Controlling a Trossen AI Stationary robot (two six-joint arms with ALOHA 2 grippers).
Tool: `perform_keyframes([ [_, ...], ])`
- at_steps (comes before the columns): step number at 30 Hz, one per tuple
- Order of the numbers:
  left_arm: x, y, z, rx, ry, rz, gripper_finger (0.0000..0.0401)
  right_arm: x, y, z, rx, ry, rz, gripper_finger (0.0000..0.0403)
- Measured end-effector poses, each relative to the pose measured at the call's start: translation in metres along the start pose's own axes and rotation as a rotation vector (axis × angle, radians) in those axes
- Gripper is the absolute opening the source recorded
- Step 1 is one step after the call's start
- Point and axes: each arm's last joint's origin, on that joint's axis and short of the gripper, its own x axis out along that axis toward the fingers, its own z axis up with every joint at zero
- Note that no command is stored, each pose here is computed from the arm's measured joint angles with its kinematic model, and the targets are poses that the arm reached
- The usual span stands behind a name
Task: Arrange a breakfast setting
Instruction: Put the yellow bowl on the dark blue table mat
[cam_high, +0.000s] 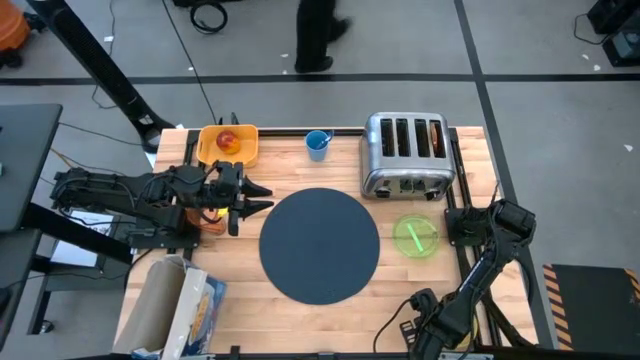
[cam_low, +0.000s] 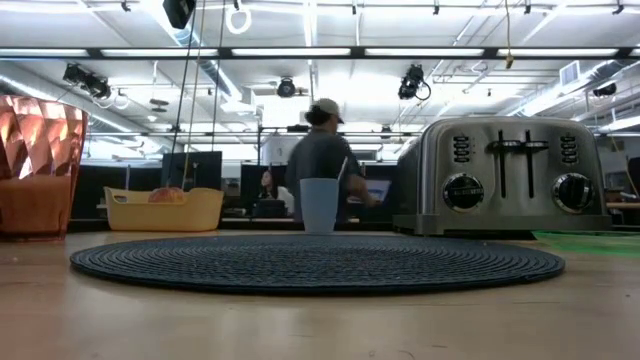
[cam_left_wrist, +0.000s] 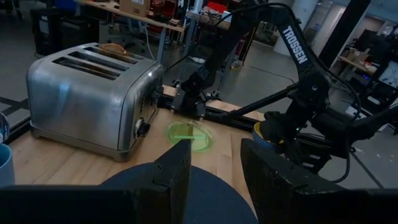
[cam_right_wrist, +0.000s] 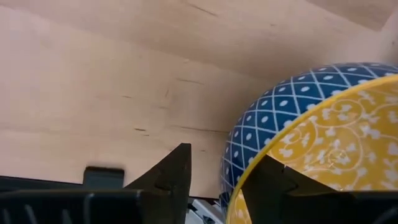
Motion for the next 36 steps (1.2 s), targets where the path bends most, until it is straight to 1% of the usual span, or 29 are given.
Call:
perform_keyframes([
  [17, 0.0, 0.0, 0.0, 0.001, 0.0, 0.0, 0.0146, 0.0, -0.001, 0.002, -0.005, -0.004, -0.017, 0.0024],
  [24, 0.0, 0.0, 0.0, 0.003, 0.0, 0.0, 0.0146, -0.002, 0.002, 0.004, -0.064, 0.001, -0.015, 0.0023],
  [30, 0.0, 0.0, 0.0, 0.003, 0.001, 0.0, 0.0146, -0.014, 0.015, 0.009, -0.177, 0.01, 0.031, 0.002],
  [36, 0.0, 0.0, 0.0, 0.005, 0.001, 0.0, 0.0146, -0.028, 0.024, 0.017, -0.313, -0.001, 0.028, 0.002],
])
